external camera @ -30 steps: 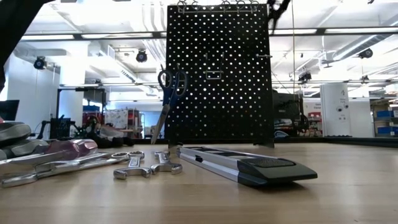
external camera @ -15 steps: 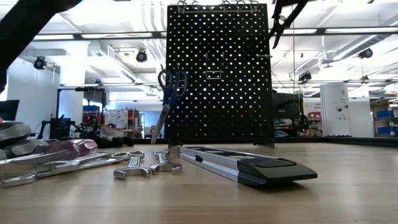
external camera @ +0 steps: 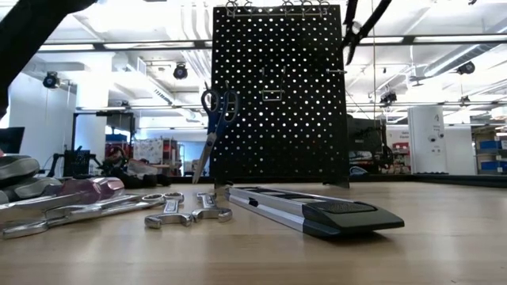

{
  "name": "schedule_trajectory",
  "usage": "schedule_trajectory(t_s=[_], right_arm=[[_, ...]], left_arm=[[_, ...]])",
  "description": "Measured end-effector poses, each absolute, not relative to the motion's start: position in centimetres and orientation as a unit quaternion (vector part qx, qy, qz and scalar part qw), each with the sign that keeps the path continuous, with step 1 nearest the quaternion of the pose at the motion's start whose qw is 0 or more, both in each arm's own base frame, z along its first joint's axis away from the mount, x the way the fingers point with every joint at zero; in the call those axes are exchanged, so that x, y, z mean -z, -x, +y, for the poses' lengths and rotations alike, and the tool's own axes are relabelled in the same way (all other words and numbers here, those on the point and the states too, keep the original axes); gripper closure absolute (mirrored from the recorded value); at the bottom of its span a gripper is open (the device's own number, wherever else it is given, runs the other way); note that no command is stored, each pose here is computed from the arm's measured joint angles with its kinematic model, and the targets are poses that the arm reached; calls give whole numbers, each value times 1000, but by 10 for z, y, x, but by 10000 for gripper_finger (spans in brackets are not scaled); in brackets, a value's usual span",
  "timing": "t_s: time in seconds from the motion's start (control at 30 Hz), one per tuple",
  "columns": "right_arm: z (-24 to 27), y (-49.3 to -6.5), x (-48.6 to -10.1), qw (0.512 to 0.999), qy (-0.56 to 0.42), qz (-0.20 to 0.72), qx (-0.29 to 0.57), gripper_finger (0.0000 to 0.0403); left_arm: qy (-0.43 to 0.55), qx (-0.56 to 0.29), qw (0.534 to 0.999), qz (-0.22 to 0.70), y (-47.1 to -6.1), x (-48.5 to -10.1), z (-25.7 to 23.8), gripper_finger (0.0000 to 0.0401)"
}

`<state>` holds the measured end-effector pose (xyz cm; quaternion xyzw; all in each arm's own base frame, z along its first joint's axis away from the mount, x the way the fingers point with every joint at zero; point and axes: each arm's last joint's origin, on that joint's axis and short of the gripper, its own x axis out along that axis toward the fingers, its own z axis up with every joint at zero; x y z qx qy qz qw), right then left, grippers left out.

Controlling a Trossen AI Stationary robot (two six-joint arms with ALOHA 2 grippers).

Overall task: Hang tools onto peg board
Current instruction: Hang the black stripping pliers on the peg board

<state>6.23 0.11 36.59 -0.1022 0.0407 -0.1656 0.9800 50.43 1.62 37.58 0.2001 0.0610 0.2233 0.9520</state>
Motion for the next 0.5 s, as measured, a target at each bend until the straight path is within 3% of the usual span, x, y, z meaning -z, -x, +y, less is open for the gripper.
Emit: schedule_trajectory(t_s=[0.2,0.37,0.5], right_arm=[[-2,-47,-341,988,66,7,141,296],[1,-58,-327,985,71,-37,156,210],[3,-66,-330,980,89,-67,163,176]], left_arm=[[-160,-190,967,62,-488,-394,12,381],[-148,-165,974,52,-485,-400,5,381],[-124,-139,981,47,-485,-399,3,381]])
